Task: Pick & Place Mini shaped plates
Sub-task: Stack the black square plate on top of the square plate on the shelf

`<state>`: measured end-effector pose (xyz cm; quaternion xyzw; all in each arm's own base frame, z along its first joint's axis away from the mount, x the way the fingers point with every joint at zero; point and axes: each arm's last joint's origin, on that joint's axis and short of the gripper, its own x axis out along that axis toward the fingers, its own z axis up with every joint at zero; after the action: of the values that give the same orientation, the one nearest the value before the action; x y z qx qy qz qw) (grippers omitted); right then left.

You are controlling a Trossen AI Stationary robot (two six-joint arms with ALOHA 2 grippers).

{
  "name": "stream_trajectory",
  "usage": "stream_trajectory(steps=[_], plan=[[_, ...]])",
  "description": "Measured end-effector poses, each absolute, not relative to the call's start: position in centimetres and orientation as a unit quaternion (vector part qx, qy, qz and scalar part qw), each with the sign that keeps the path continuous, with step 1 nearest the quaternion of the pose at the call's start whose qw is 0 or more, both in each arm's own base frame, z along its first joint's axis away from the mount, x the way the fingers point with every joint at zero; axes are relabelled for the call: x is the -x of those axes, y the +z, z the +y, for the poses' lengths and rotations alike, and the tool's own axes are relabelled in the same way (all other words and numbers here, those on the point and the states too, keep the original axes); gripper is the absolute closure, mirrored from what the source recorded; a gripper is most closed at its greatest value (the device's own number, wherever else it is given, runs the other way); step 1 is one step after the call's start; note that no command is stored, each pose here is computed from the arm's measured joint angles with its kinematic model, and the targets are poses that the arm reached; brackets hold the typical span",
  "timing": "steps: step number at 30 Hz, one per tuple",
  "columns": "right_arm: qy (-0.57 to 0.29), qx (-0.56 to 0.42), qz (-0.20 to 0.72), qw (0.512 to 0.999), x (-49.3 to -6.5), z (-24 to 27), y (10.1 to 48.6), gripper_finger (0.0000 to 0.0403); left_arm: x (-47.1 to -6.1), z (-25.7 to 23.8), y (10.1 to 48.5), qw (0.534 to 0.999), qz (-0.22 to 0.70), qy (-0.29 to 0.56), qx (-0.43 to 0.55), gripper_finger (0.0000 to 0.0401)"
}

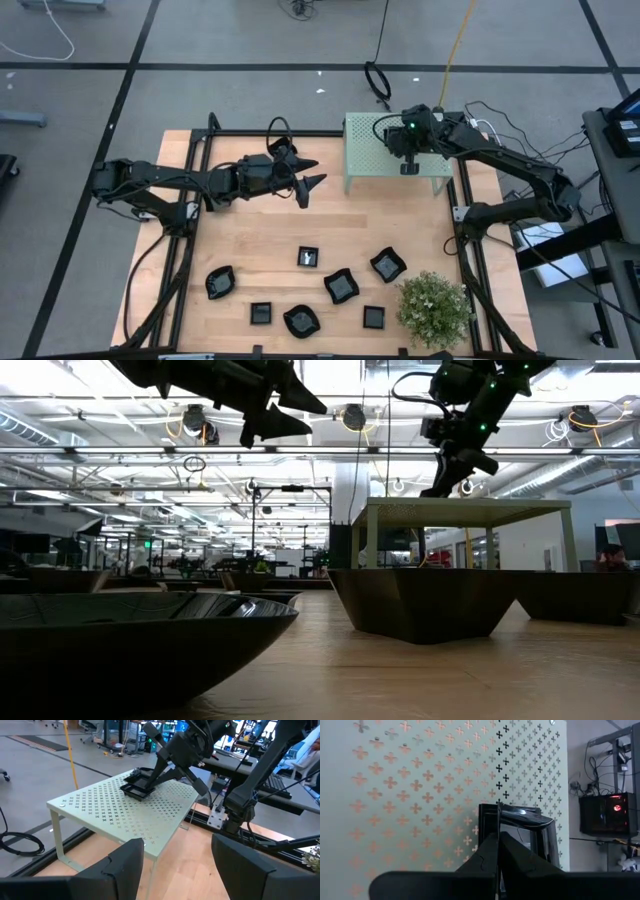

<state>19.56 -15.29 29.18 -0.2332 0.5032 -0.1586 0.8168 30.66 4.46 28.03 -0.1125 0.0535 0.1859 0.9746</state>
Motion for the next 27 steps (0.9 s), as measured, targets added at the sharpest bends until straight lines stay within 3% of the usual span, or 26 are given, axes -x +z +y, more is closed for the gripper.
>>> stream_trajectory(steps=[27], plan=[[-0.129, 0.250, 0.497, 0.821, -19.65, -15.19, 29.18, 0.0387, -30.65, 4.48, 28.02, 0.974, 0.053, 0.187, 0.116, 0.0164]])
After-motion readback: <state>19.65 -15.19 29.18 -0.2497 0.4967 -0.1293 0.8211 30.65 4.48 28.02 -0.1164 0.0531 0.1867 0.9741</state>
